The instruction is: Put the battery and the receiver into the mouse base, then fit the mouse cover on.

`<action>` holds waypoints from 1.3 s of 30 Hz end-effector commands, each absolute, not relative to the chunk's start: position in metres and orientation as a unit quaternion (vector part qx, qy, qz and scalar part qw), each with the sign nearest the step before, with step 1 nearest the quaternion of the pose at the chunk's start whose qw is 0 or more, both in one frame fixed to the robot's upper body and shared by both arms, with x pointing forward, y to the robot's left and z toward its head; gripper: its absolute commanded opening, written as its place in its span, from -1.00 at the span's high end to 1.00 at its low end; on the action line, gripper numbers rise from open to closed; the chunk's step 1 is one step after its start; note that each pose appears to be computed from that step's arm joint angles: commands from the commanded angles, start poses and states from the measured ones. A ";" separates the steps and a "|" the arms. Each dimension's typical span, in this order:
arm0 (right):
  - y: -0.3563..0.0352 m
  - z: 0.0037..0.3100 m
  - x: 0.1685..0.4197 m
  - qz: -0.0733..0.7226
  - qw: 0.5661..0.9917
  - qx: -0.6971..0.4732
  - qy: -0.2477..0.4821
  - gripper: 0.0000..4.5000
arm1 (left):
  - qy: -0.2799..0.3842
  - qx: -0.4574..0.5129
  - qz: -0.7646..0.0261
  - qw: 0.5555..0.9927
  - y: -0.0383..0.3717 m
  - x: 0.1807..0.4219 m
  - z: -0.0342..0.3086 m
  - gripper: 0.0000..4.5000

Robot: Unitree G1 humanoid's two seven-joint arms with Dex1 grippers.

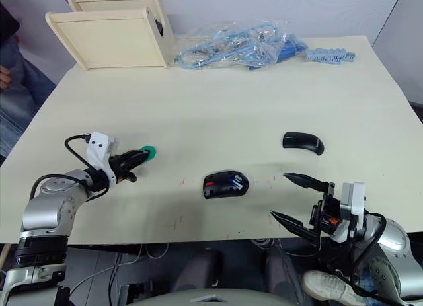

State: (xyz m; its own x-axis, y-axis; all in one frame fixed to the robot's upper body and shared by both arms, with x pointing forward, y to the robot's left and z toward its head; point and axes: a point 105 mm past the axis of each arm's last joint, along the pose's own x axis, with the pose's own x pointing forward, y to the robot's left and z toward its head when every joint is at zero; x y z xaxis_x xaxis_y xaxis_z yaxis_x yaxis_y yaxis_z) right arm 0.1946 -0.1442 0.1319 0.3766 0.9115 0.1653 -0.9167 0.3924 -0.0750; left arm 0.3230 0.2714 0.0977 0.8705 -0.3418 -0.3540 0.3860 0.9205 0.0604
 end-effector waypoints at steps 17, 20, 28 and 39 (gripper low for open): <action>-0.140 0.144 0.192 0.558 0.822 0.002 -0.115 -1.00 | 0.177 0.101 -0.195 0.959 0.270 0.321 0.098 0.57; -0.140 0.144 0.192 0.558 0.822 0.002 -0.115 -1.00 | 0.177 0.104 -0.198 0.958 0.270 0.320 0.097 0.57; -0.141 0.144 0.193 0.557 0.822 0.001 -0.115 -1.00 | 0.172 0.113 -0.204 0.957 0.271 0.318 0.100 0.99; -0.140 0.144 0.195 0.557 0.822 -0.001 -0.116 -1.00 | 0.128 0.077 -0.269 0.952 0.265 0.316 0.139 0.99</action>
State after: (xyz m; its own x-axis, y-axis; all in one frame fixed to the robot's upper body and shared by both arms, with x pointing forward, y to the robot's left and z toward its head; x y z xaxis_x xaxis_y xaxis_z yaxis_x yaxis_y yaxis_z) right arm 0.1970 -0.1426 0.1357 0.3684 0.9145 0.1675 -0.9166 0.3873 -0.0987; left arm 0.3162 0.2669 0.1077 0.8214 -0.4476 -0.3535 0.4943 0.8679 0.0496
